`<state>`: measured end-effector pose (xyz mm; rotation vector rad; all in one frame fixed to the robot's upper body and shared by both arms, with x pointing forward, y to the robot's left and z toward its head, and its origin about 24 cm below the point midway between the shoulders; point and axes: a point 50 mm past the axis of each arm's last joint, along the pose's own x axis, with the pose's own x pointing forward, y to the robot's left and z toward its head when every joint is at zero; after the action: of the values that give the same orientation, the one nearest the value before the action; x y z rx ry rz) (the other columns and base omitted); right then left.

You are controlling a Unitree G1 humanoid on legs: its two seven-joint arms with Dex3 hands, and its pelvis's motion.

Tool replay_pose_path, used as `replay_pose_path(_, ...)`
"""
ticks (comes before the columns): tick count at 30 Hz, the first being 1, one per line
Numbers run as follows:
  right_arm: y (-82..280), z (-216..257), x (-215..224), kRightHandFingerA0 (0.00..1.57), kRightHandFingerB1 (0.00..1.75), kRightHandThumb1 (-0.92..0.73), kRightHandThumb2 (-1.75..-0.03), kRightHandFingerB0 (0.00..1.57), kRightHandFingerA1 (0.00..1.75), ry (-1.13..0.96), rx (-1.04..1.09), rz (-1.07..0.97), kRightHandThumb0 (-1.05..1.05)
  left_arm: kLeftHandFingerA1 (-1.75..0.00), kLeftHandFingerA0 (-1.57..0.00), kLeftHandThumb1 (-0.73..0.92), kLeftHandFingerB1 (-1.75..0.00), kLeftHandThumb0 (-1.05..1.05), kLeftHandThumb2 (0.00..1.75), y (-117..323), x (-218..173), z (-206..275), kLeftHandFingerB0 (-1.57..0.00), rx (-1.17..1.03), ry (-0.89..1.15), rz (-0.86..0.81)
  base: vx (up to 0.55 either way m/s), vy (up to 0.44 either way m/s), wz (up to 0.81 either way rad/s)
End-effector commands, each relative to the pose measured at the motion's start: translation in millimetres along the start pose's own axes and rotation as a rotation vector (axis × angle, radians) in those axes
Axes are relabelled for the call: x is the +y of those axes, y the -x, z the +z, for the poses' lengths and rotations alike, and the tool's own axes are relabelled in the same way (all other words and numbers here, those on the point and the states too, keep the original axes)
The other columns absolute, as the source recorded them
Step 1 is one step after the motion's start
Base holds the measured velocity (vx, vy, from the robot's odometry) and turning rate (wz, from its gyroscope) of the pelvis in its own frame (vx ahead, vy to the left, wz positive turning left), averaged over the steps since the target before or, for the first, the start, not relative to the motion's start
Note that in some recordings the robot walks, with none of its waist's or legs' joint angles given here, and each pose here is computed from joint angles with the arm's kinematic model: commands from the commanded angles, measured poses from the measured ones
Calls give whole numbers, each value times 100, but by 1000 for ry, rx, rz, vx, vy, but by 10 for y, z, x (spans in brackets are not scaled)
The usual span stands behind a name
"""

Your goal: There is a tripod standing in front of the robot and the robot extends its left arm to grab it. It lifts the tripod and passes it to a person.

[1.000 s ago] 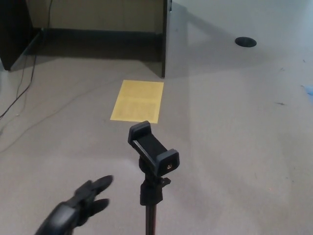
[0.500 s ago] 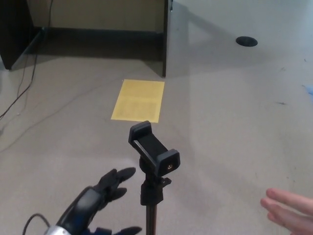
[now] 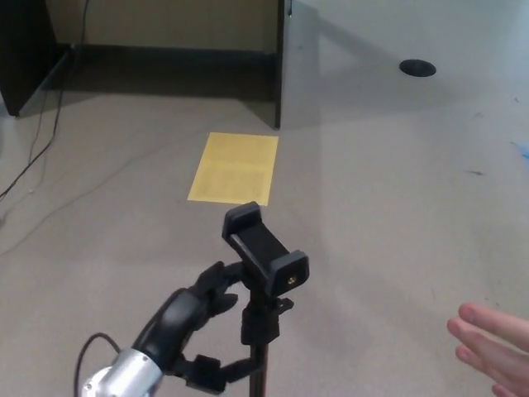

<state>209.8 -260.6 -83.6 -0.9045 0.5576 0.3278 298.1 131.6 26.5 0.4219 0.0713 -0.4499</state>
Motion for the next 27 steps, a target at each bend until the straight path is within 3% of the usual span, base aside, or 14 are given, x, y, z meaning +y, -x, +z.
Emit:
replay_pose_path(1, 4, -24, -76, 68, 35, -72, -61, 44, 43, 18, 13, -4, -38, -49, -2, 25, -47, -31, 84, -12, -48, -28, 0, 40, -34, -1, 0, 0, 0)
replay_pose_path(9, 10, -34, -66, 68, 35, -71, -61, 45, 44, 24, 9, -8, -38, -48, -3, 24, -47, -32, 84, 49, -116, -111, 0, 59, -24, -14, 0, 0, 0)
replay_pose_path(10, 10, -34, -65, 67, 35, -71, -61, 45, 44, 21, 9, -6, -37, -42, -19, 40, -33, -60, 67, 49, -126, -112, -8, 57, -17, -16, 0, 0, 0)
replay_pose_path(12, 12, -36, -65, 67, 35, -71, -61, 45, 44, 19, 8, -6, -38, -41, -19, 39, -33, -59, 67, 41, -144, -113, -8, 58, -3, -20, 0, 0, 0)
replay_pose_path(13, 11, -29, -59, 68, 36, -71, -61, 45, 44, 16, 3, -8, -38, -48, -2, 25, -47, -30, 84, 32, -153, -106, 0, 65, -1, -25, 0, 0, 0)
replay_pose_path(14, 10, -25, -60, 68, 35, -71, -61, 45, 44, 14, 4, -7, -37, -48, -3, 26, -47, -30, 84, 22, -162, -99, 0, 62, -9, -26, 0, 0, 0)
replay_pose_path(15, 8, -18, -62, 69, 36, -71, -61, 45, 45, 10, 0, -9, -37, -48, -3, 27, -47, -30, 85, 9, -174, -87, 0, 54, -23, -29, 0, 0, 0)
replay_pose_path(16, 4, -13, -67, 69, 36, -71, -61, 45, 45, 6, 0, -9, -37, -43, -22, 41, -34, -56, 67, -1, -190, -77, -9, 47, -34, -34, 0, 0, 0)
replay_pose_path(27, -49, 56, -148, 65, 35, -71, -61, 45, 43, 2, -7, -11, -39, -45, -29, 43, -36, -58, 70, -116, -368, 19, -14, 16, -72, -74, 0, 0, 0)
